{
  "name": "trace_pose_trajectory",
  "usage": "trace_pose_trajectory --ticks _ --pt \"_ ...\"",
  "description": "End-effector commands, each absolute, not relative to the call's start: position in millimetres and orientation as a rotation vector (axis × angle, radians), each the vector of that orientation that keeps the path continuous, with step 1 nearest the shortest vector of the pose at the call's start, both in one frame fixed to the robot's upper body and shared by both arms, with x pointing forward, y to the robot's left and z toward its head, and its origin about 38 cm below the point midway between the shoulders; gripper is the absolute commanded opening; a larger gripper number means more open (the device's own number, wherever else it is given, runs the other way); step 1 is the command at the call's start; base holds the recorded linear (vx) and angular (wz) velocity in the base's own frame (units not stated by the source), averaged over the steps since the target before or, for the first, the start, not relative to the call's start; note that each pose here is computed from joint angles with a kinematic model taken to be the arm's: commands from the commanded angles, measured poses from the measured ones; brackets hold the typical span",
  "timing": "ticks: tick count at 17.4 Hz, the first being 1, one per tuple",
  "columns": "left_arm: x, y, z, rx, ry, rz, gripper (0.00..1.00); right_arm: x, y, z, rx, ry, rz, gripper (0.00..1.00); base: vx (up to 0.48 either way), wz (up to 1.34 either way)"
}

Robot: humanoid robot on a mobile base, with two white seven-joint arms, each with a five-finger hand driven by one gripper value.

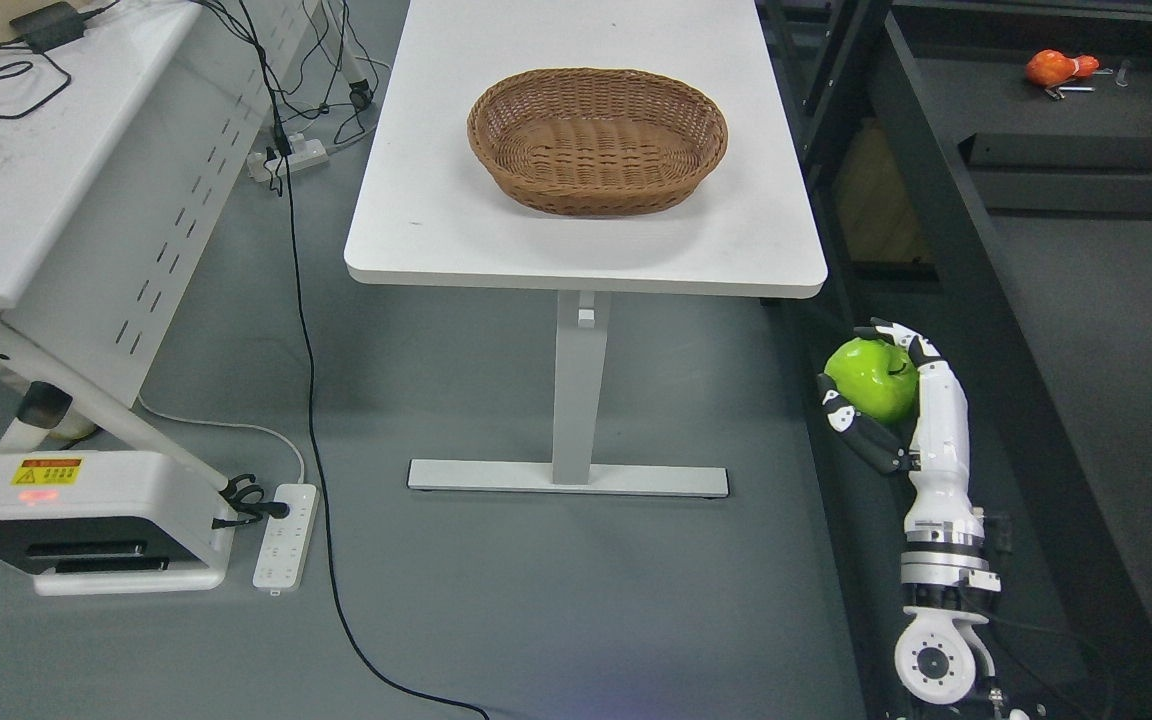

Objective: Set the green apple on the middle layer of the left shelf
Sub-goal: 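Carry the green apple in the right hand toward the black shelf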

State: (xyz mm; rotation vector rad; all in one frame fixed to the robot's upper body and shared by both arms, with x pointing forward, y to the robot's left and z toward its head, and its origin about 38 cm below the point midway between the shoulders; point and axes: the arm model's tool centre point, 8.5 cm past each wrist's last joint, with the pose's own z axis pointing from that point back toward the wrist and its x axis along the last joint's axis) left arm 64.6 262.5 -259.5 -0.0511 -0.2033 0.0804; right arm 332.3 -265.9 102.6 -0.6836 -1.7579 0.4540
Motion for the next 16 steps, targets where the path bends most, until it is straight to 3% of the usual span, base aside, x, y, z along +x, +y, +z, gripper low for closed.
trace_pose_trajectory --ticks 1,16 --pt "64.7 273.6 -258.6 -0.034 -0.204 0.077 1.0 334.3 -265.1 106.0 -0.672 -1.771 0.487 0.0 -0.273 0.1" --pt "64.2 273.7 -258.6 -0.033 -0.203 0.081 1.0 328.9 -261.9 98.8 -0.652 -1.755 0.501 0.0 -0.27 0.02"
